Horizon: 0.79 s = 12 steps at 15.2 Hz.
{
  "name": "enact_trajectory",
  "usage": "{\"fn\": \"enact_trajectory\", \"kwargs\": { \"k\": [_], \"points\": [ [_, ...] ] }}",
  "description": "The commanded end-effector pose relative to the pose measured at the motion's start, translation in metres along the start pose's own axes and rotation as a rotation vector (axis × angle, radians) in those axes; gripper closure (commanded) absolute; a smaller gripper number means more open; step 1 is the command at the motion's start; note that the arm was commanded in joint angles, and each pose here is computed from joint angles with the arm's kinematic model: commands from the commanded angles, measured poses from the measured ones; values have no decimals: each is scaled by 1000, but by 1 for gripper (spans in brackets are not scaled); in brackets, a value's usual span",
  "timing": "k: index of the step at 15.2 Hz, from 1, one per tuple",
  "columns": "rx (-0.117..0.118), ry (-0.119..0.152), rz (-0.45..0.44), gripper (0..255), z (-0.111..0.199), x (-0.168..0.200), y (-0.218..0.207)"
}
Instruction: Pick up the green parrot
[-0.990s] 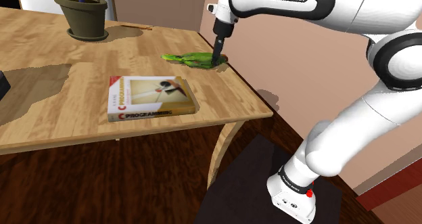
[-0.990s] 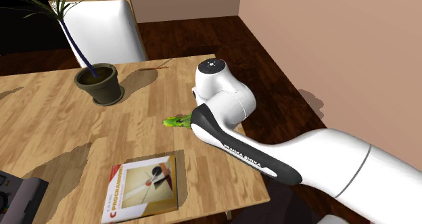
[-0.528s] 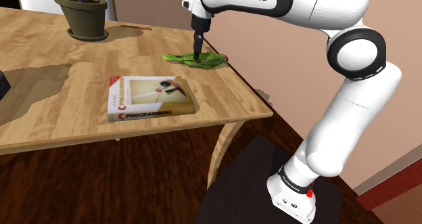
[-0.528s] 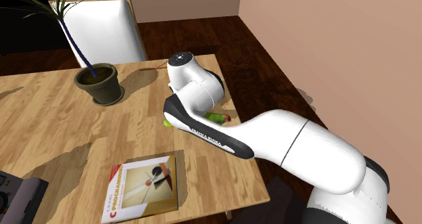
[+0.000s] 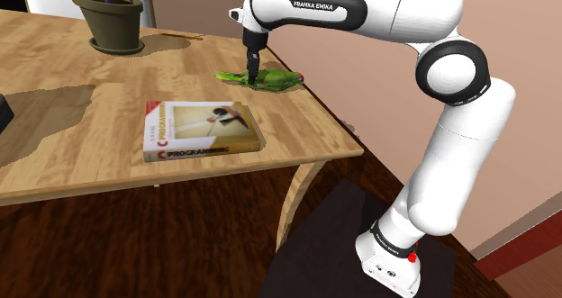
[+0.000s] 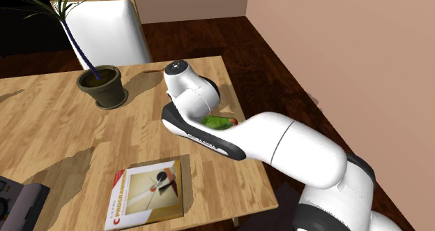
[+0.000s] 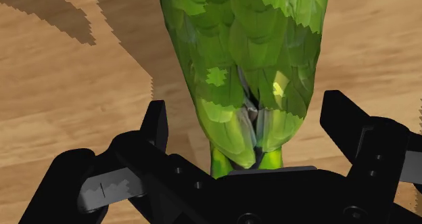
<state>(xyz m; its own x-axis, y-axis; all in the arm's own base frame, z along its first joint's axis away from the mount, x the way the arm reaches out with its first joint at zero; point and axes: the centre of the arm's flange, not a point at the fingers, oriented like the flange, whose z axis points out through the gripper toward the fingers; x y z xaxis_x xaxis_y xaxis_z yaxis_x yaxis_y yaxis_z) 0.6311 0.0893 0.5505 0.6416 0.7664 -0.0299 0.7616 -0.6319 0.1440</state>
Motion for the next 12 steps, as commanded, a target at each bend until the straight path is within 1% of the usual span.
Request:
{"fn": "enact_trajectory", "kwargs": {
  "k": [1,3,4,12],
  "points": [
    [0,0,0,0,10,1,-1],
    [0,0,0,0,13,1,-2],
    [0,0,0,255,13,2,-1],
    [0,0,0,255,13,2,-1]
  ]
}}
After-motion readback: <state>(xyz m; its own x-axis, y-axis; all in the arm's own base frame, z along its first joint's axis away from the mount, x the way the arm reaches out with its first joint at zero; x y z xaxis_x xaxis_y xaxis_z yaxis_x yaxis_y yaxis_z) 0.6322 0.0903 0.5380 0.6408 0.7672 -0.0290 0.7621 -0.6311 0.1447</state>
